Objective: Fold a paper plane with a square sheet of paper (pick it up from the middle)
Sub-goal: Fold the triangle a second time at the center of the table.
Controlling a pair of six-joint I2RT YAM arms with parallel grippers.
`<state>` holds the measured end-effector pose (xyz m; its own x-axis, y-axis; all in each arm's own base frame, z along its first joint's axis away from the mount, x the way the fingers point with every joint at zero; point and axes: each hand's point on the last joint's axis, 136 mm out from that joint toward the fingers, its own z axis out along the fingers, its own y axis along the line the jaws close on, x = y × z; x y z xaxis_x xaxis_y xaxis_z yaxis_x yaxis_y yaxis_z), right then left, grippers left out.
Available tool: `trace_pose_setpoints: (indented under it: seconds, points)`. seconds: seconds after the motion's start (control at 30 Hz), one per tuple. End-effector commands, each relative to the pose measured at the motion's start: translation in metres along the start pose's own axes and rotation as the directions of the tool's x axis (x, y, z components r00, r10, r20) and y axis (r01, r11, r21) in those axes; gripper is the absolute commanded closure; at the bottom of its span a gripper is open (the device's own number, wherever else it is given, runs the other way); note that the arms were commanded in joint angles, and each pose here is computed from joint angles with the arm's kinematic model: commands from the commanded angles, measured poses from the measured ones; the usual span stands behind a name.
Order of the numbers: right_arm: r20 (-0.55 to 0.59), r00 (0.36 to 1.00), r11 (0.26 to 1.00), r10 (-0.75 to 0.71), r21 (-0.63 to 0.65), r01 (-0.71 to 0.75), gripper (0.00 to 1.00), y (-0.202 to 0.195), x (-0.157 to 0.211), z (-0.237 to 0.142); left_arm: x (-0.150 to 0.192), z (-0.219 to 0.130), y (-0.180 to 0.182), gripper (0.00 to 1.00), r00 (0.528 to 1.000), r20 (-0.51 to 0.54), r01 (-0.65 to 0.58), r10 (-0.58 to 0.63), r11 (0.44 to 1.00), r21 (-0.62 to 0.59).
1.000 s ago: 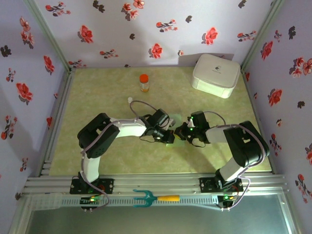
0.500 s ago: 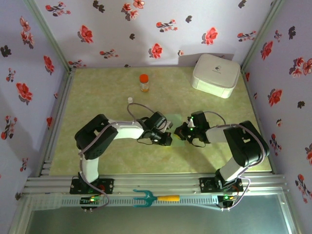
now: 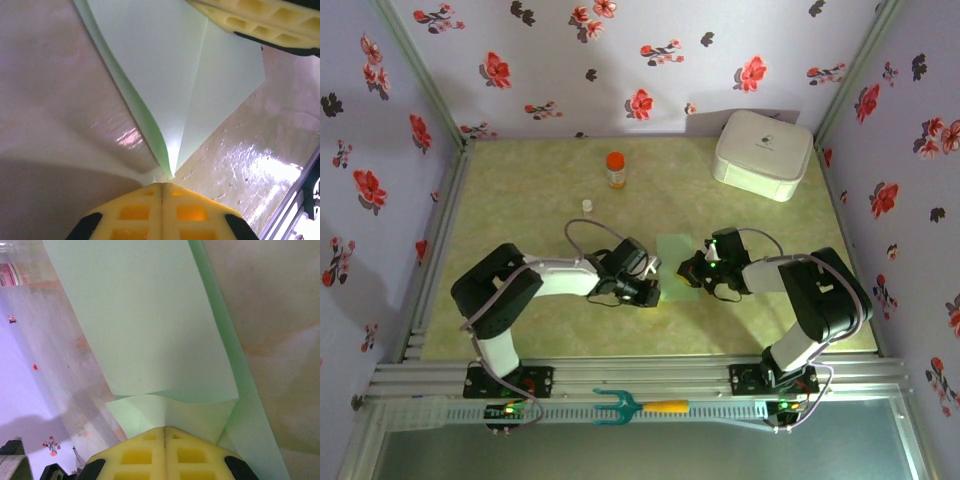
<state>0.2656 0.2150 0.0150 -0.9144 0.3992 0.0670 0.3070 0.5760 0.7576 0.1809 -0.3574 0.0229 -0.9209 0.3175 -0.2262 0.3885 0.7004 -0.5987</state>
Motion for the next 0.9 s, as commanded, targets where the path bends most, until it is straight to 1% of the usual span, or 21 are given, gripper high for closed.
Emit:
trace_pose_setpoints:
  seconds: [0.0,0.07,0.17,0.27,0.37,0.47,0.57,0.67,0.8,0.87]
  points:
    - [0.012,0.996,0.98,0.089,0.176,-0.09,1.0,-0.053,0.008,0.001,-0.024,-0.023,-0.023,1.0,0.994,0.11,-0.029,0.023,0.999,0.045]
    - [0.014,0.996,0.981,0.089,0.174,-0.09,1.0,-0.052,0.008,0.001,-0.037,-0.027,-0.03,1.0,0.989,0.144,-0.038,0.028,0.997,0.064]
    - [0.014,0.996,0.981,0.092,0.17,-0.093,1.0,-0.052,0.008,0.001,-0.051,-0.022,-0.032,1.0,0.99,0.141,-0.026,0.014,0.996,0.084]
    - [0.014,0.996,0.982,0.09,0.168,-0.092,1.0,-0.051,0.007,0.001,-0.061,-0.011,-0.033,1.0,0.992,0.128,-0.022,0.011,0.996,0.082]
    - [0.011,0.996,0.983,0.09,0.16,-0.091,1.0,-0.05,0.007,0.002,-0.065,0.004,-0.03,1.0,0.996,0.094,-0.009,0.001,0.997,0.077]
    - [0.012,0.996,0.983,0.093,0.156,-0.094,1.0,-0.049,0.007,0.002,-0.068,0.013,-0.026,1.0,0.997,0.083,0.001,-0.006,0.998,0.065]
    - [0.011,0.996,0.985,0.091,0.147,-0.091,1.0,-0.047,0.007,0.002,-0.063,0.019,-0.009,1.0,0.997,0.069,0.031,-0.032,1.0,0.004]
    - [0.01,0.997,0.989,0.079,0.126,-0.079,1.0,-0.041,0.006,0.002,-0.048,0.027,0.011,1.0,0.997,0.026,0.074,-0.073,0.995,-0.062]
    - [0.016,0.999,0.995,0.042,0.09,-0.043,1.0,-0.023,0.0,-0.002,-0.029,0.031,0.028,1.0,0.995,-0.006,0.096,-0.097,0.989,-0.115]
    - [0.023,1.0,0.997,0.018,0.08,-0.019,1.0,-0.013,-0.004,-0.006,-0.023,0.031,0.033,1.0,0.994,-0.01,0.103,-0.105,0.987,-0.123]
